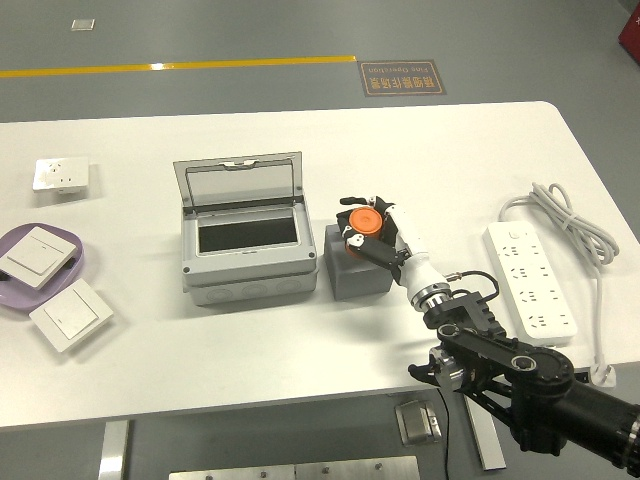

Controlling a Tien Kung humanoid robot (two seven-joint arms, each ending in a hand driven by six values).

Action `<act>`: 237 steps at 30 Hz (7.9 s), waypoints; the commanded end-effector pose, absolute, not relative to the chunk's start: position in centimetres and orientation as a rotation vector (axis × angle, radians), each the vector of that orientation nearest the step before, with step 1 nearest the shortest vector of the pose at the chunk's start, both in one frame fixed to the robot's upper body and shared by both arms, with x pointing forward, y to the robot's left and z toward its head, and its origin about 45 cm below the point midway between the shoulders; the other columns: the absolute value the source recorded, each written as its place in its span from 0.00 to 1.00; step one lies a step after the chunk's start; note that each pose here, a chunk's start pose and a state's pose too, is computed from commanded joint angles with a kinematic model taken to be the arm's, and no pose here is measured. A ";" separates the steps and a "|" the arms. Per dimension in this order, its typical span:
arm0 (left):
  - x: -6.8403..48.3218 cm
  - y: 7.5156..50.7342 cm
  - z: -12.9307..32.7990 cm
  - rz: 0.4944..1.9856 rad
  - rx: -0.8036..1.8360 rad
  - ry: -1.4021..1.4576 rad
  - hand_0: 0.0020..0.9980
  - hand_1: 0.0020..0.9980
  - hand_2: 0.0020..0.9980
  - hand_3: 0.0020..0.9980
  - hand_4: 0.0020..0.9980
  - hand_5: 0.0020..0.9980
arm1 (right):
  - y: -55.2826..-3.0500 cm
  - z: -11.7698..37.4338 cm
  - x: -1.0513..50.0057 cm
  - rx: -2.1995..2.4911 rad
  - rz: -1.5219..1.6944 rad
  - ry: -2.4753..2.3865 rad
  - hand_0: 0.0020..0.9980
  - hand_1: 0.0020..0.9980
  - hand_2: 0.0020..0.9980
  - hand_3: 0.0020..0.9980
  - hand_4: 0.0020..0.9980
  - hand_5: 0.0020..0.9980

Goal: Pick up the cylinder from the cube,place it in the box,flap close box

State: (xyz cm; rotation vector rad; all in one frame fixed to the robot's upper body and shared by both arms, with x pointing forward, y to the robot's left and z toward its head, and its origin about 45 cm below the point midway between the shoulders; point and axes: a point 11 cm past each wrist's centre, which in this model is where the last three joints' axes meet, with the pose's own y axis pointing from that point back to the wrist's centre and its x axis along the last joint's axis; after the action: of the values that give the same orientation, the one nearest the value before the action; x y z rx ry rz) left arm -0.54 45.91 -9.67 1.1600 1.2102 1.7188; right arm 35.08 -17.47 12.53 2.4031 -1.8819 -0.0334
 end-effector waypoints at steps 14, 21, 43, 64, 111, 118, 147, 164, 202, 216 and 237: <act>-0.6 46.0 -9.6 1.721 1.161 1.211 0.63 0.66 0.66 0.70 0.77 0.23 | -17.2 13.2 35.2 2.398 -0.004 -1.891 0.46 0.44 0.38 0.33 0.00 0.00; -0.7 46.0 -9.6 1.724 1.162 1.213 0.63 0.66 0.66 0.70 0.77 0.23 | -16.5 14.8 35.5 2.440 0.032 -1.905 0.46 0.41 0.37 0.29 0.00 0.00; -1.8 46.6 -9.4 1.729 1.191 1.225 0.63 0.66 0.66 0.70 0.77 0.24 | -3.9 25.6 34.9 2.582 0.626 -1.390 0.14 0.19 0.27 0.22 0.00 0.00; -1.1 46.8 -9.3 1.724 1.195 1.207 0.63 0.66 0.65 0.69 0.76 0.24 | -0.8 21.7 35.6 1.912 1.255 -0.875 0.13 0.24 0.36 0.28 0.00 0.00; -0.9 46.3 -9.6 1.713 1.193 1.212 0.62 0.66 0.65 0.69 0.76 0.24 | -3.0 26.8 35.6 2.401 0.842 -1.226 0.89 0.77 0.76 0.81 0.76 0.36; -0.6 46.6 -9.4 1.718 1.193 1.203 0.62 0.66 0.65 0.69 0.76 0.24 | -5.1 28.5 39.5 2.328 0.841 -1.291 0.85 0.74 0.73 0.78 0.73 0.35; -0.1 47.0 -9.2 1.728 1.187 1.192 0.62 0.66 0.65 0.69 0.76 0.24 | -7.0 23.9 41.7 2.247 0.757 -1.196 0.77 0.69 0.68 0.75 0.68 0.32; -0.2 46.5 -9.5 1.725 1.177 1.202 0.62 0.66 0.65 0.69 0.76 0.24 | -5.4 21.5 36.6 2.374 0.614 -0.996 0.73 0.68 0.68 0.75 0.67 0.32; -2.9 45.1 -10.1 1.714 1.184 1.278 0.62 0.66 0.65 0.69 0.75 0.23 | -21.5 21.6 37.4 2.391 0.296 -1.896 0.75 0.68 0.68 0.72 0.69 0.33; -2.8 45.1 -10.0 1.694 1.199 1.269 0.62 0.66 0.65 0.68 0.75 0.23 | -21.2 22.8 37.2 2.571 0.109 -1.966 0.77 0.68 0.69 0.71 0.72 0.35; -4.5 44.6 -10.2 1.691 1.209 1.308 0.62 0.66 0.65 0.69 0.75 0.23 | -21.4 22.0 36.9 2.540 0.077 -2.022 0.78 0.69 0.69 0.71 0.75 0.37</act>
State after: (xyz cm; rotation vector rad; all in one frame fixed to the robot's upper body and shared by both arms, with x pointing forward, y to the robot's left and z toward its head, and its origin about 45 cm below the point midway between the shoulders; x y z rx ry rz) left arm -4.48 44.61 -10.21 1.2093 1.3082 1.6914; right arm 36.92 -21.36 22.04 2.5396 -2.0218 0.0768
